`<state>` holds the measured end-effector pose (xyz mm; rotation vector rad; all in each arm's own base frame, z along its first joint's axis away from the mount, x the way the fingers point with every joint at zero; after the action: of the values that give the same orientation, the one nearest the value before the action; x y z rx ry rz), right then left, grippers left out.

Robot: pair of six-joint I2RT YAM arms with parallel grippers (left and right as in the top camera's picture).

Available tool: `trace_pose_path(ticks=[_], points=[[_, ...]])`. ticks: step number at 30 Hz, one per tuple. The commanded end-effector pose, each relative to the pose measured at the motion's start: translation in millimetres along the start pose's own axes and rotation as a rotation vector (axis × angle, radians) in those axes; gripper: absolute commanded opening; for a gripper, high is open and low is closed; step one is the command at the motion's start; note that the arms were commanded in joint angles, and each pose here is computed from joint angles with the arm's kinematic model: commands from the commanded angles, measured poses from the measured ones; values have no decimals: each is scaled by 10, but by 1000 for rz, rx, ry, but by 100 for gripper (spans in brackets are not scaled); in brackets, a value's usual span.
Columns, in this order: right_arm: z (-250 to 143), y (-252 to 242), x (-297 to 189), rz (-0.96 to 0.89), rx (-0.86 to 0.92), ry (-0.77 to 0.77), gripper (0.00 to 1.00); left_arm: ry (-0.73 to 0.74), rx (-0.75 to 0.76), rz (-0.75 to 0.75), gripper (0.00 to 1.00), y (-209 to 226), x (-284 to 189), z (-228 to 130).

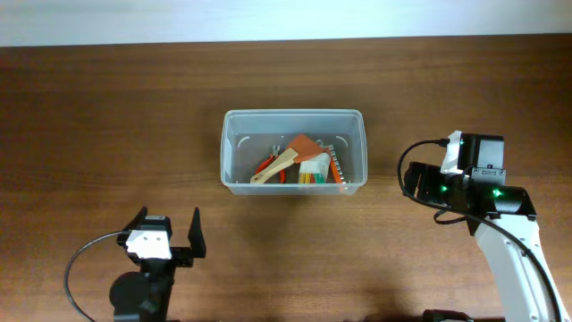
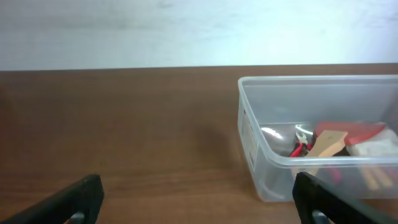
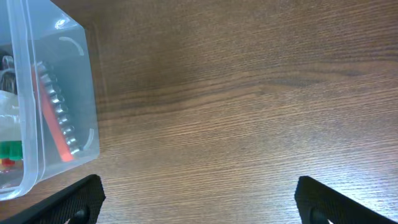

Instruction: Pack container

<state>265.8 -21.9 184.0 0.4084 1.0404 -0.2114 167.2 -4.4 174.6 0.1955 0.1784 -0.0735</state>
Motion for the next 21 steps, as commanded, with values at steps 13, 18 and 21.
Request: trace_pose_path(ticks=[13, 18, 21], points=[[46, 14, -34, -2, 5, -21, 99, -23, 33, 44, 99, 17, 57, -115], [46, 14, -34, -2, 5, -21, 98, -20, 34, 44, 99, 17, 59, -120], [46, 14, -34, -2, 5, -21, 99, -20, 34, 44, 99, 17, 59, -120]])
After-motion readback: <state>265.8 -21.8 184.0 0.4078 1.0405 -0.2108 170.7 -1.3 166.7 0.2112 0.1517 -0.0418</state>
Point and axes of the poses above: each gripper's point midway between its finger pads, its own x axis out along the fingers, its own y axis along the line the jaws close on, z = x × y, the point moved 7 cm from there along -x, back along the fingers, and after that the axes turned 12 degrees about x, right-handed, at the moved point
